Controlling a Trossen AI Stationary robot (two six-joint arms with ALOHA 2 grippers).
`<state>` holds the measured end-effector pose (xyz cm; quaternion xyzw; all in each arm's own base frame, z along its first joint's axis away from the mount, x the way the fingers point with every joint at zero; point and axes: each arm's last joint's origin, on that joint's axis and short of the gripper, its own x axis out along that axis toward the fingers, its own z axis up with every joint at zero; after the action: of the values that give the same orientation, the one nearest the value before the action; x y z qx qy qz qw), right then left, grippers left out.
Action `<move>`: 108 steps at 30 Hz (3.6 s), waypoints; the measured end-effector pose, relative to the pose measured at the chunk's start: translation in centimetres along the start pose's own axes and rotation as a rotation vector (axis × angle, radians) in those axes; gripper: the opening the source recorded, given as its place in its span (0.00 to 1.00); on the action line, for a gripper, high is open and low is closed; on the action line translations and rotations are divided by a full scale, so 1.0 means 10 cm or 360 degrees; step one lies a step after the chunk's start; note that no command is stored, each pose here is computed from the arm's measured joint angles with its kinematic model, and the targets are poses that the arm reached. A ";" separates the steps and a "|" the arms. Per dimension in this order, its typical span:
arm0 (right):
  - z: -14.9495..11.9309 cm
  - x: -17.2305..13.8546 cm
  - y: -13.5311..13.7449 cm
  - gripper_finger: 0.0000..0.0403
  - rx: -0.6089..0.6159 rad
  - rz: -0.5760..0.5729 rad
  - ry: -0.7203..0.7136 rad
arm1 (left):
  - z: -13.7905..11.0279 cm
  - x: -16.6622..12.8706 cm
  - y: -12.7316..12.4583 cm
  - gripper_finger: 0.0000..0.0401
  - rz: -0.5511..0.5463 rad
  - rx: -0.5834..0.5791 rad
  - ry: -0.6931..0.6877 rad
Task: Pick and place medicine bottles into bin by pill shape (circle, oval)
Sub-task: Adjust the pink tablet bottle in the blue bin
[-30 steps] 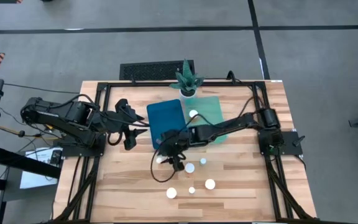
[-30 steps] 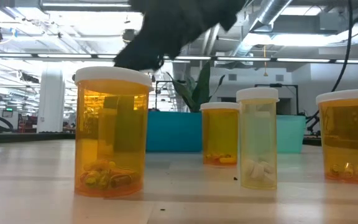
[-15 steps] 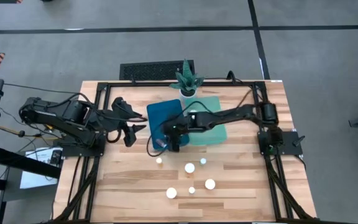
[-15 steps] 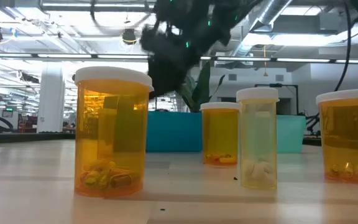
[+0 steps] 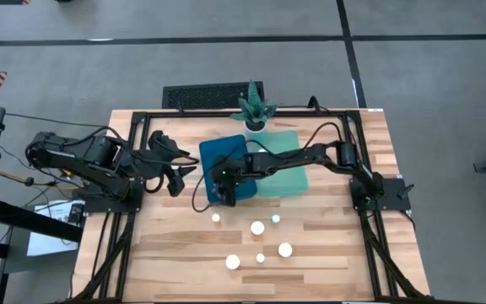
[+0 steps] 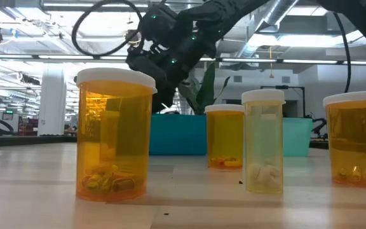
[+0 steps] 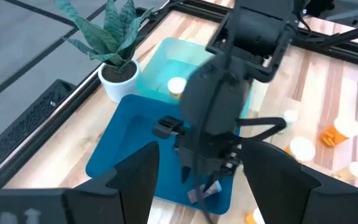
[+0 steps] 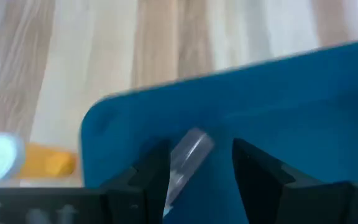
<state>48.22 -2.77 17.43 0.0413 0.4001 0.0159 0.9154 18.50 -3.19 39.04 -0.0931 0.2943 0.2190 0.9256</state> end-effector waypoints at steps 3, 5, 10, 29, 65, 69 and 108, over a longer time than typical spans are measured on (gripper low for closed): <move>0.00 -0.02 -0.07 0.45 -0.0012 -0.0016 0.0020 | 0.00 0.00 0.00 0.55 0.0004 0.0011 -0.0002; -0.03 -0.02 -0.09 0.45 -0.0010 -0.0020 0.0053 | 0.00 0.00 0.00 0.55 0.0017 0.0027 -0.0007; -0.10 0.10 -0.06 0.44 0.0000 -0.0006 0.0098 | 0.00 0.00 0.02 0.55 0.0064 0.0031 -0.0021; 0.21 -2.84 -0.18 0.42 0.0211 -0.0042 -0.0063 | 0.12 0.96 0.17 0.55 -0.0353 0.0604 0.0496; -0.38 -4.36 0.44 0.35 0.0415 -0.0071 -0.0407 | -0.75 2.82 0.14 0.55 -0.0952 0.1164 0.1321; -0.38 -4.36 0.44 0.35 0.0404 -0.0072 -0.0406 | -0.75 2.83 0.13 0.55 -0.0888 0.1259 0.1319; -0.39 -4.36 0.44 0.33 0.0388 -0.0071 -0.0396 | -0.90 2.85 0.04 0.28 -0.0747 0.1330 0.1314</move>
<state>15.81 -0.85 47.06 0.1448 0.2835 -0.0585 0.9462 34.60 4.48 15.02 0.1373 0.6597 -0.1772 0.7173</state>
